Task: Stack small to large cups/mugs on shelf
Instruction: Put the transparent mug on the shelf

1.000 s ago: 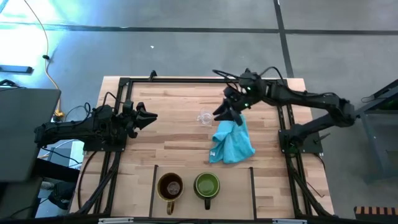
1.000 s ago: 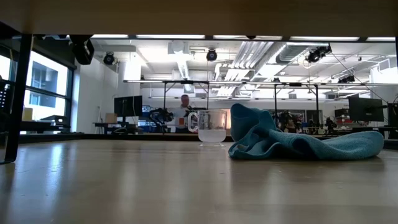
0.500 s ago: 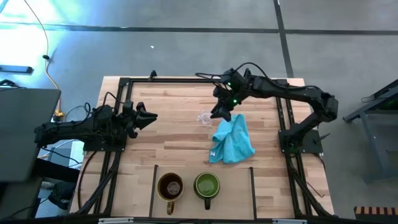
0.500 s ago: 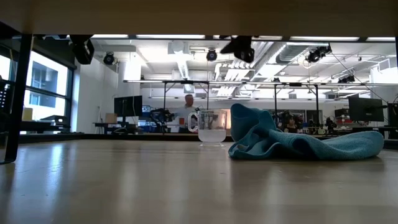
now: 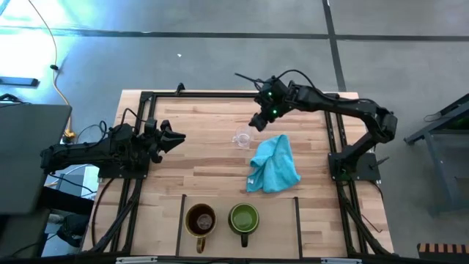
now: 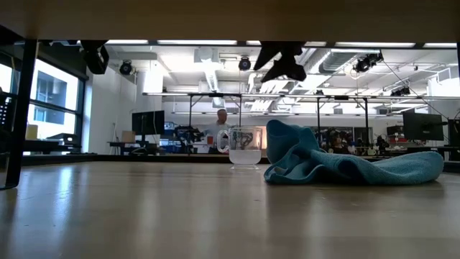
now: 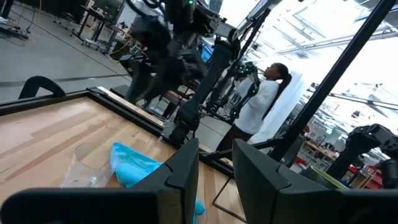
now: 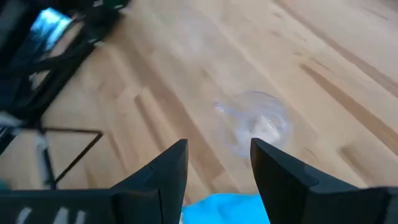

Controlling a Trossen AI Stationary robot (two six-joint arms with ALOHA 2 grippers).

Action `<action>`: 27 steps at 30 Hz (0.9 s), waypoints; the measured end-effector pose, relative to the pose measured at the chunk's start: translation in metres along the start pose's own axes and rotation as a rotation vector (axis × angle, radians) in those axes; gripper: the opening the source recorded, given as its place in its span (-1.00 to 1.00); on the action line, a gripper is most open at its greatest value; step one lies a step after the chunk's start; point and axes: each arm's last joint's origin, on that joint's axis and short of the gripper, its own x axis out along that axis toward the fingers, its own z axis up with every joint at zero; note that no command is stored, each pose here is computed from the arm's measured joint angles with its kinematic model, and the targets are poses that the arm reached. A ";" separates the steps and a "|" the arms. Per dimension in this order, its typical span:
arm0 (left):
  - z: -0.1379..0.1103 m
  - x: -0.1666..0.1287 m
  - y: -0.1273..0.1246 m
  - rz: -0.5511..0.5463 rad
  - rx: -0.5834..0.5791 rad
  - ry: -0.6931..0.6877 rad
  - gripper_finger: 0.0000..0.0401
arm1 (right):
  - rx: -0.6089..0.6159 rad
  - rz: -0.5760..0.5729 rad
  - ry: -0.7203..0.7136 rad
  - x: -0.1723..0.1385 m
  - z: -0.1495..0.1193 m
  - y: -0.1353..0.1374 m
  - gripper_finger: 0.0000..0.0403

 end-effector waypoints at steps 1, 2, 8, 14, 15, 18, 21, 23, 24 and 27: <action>0.000 0.000 0.000 0.000 0.000 0.000 -0.57 | 0.024 -0.024 0.002 0.000 -0.001 -0.001 -0.19; 0.000 0.000 0.000 0.000 0.000 0.000 -0.57 | 0.048 -0.046 0.008 0.000 -0.002 -0.002 -0.21; 0.000 0.000 0.000 0.000 0.000 0.000 -0.57 | 0.140 -0.127 0.044 -0.001 -0.008 -0.007 -0.38; 0.000 0.000 0.000 0.000 0.001 0.000 -0.57 | 0.217 -0.138 0.053 0.003 -0.008 -0.008 -0.42; 0.000 0.000 0.000 0.000 0.005 0.001 -0.57 | 0.233 -0.145 0.064 0.006 -0.009 -0.010 -0.41; 0.000 0.000 0.000 0.000 0.008 0.000 -0.57 | 0.290 -0.152 0.111 0.020 -0.011 -0.014 -0.41; 0.000 0.000 0.000 0.000 0.008 0.000 -0.57 | 0.329 -0.143 0.168 0.036 -0.014 -0.016 -0.41; 0.000 0.000 0.000 0.000 0.008 0.000 -0.57 | 0.336 -0.148 0.194 0.045 -0.016 -0.017 -0.41; 0.000 0.000 0.000 0.000 0.008 0.000 -0.57 | 0.339 -0.152 0.203 0.048 -0.017 -0.017 -0.41; 0.000 0.000 0.000 -0.001 0.009 0.001 -0.57 | 0.356 -0.162 0.217 0.055 -0.018 -0.018 -0.41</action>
